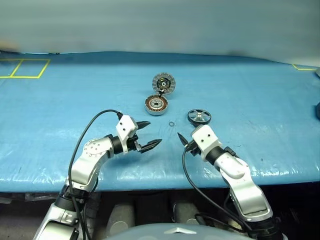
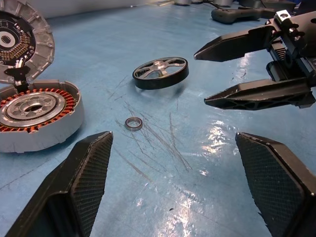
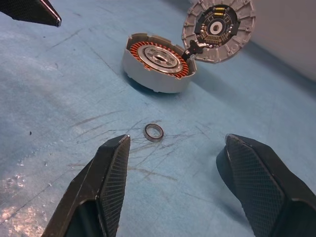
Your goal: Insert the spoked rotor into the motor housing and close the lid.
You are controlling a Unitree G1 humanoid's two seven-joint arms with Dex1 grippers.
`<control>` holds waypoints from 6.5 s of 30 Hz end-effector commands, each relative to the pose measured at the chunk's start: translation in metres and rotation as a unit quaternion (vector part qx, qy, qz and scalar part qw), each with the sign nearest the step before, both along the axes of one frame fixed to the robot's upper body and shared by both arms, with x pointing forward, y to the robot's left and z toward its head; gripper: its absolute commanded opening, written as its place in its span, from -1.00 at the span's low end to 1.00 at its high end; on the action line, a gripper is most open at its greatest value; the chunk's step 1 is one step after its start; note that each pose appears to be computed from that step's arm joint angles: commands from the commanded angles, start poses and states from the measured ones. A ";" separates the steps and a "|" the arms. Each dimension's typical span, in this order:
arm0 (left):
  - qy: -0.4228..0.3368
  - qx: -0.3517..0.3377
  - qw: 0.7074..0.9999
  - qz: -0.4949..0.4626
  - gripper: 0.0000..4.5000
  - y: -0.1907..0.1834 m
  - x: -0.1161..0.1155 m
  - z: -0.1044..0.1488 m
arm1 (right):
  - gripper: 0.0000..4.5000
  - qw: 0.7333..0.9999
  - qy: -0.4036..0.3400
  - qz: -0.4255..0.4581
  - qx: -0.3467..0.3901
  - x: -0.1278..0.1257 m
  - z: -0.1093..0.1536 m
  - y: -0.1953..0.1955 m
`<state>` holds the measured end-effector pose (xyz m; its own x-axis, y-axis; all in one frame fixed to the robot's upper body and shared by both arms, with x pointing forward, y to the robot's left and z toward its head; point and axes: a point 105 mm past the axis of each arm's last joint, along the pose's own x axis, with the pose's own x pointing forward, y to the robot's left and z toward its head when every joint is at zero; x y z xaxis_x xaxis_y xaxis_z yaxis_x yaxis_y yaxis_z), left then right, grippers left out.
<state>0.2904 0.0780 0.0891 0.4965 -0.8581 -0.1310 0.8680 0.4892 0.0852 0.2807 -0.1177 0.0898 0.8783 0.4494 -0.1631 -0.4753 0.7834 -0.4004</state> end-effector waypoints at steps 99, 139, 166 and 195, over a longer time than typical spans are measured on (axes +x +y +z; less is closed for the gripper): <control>-0.140 0.450 0.874 -0.114 -0.07 -0.023 0.128 -0.005 | 0.43 0.991 -0.005 -0.136 -0.005 -0.029 -0.016 -0.025; 0.015 0.487 0.840 -0.239 -0.29 -0.013 0.001 -0.052 | 0.43 0.993 -0.005 -0.120 0.005 -0.019 -0.026 -0.011; 0.136 0.251 0.906 -0.313 0.55 0.000 -0.040 0.019 | 0.43 0.994 0.000 -0.110 0.013 -0.017 -0.031 -0.006; 0.050 0.029 0.997 -0.061 0.55 0.048 -0.037 0.020 | 0.43 0.998 0.014 -0.034 0.056 0.044 -0.027 0.025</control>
<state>0.2563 0.1327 0.0984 0.3746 -0.8893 -0.2622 0.9208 0.3899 -0.0070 0.3200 -0.0914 0.0540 0.8984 0.4004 -0.1805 -0.4378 0.8494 -0.2948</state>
